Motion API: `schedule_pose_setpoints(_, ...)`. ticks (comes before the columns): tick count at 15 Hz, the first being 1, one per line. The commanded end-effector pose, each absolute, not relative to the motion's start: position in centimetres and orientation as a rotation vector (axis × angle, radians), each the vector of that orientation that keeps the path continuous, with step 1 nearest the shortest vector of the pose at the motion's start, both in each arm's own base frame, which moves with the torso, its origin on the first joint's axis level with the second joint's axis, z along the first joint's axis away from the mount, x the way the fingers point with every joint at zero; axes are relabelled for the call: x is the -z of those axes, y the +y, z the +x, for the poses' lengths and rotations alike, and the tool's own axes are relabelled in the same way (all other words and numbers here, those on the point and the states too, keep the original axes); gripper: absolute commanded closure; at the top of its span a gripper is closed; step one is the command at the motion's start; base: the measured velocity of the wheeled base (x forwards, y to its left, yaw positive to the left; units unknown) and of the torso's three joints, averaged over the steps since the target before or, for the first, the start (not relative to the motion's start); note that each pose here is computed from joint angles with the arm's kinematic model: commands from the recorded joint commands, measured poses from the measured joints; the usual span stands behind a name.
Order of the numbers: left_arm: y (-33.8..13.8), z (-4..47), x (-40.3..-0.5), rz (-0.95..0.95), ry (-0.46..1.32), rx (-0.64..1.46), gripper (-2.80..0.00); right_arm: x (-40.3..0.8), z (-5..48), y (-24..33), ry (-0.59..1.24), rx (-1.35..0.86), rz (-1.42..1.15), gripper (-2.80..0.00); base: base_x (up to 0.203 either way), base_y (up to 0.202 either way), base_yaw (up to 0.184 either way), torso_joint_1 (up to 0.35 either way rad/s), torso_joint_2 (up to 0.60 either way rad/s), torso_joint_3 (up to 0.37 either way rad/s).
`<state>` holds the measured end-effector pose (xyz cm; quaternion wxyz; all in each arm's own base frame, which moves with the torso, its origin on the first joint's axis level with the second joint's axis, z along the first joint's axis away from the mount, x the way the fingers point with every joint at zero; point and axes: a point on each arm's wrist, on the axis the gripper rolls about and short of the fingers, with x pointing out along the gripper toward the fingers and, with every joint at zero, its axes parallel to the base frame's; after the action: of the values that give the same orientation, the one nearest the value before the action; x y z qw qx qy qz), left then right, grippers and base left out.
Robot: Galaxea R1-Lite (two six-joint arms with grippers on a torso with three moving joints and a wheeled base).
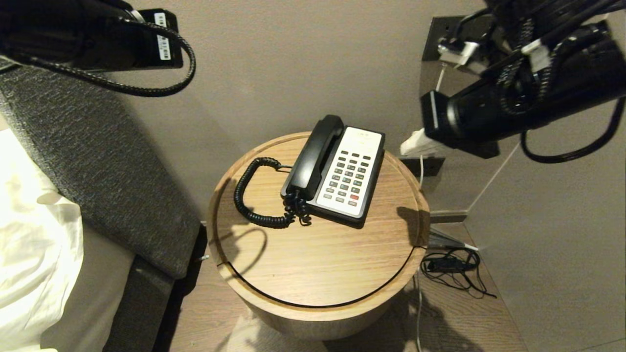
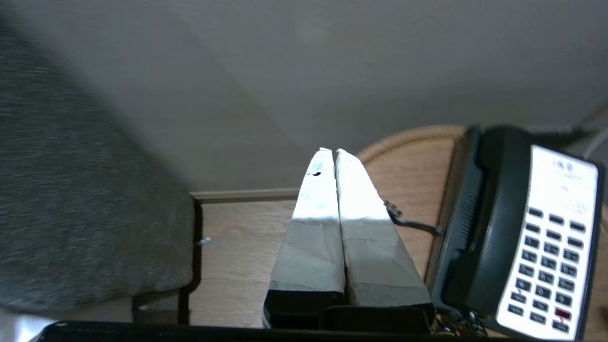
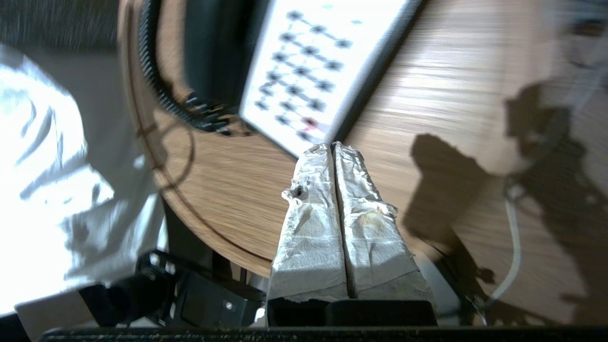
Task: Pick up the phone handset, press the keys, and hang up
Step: End the call using the dial pad
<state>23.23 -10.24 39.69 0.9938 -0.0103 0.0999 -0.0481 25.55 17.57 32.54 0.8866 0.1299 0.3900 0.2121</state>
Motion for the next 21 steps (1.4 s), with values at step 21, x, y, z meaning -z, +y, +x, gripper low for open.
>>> schedule_pose_setpoints(21, -6.9, 21.2, -39.6, -0.045, 0.198, 0.018, 0.00, -26.4, 28.0, 23.5, 0.975, -0.443, 0.151, 0.00, 0.000, 0.000, 0.000, 0.000, 0.00, 0.000)
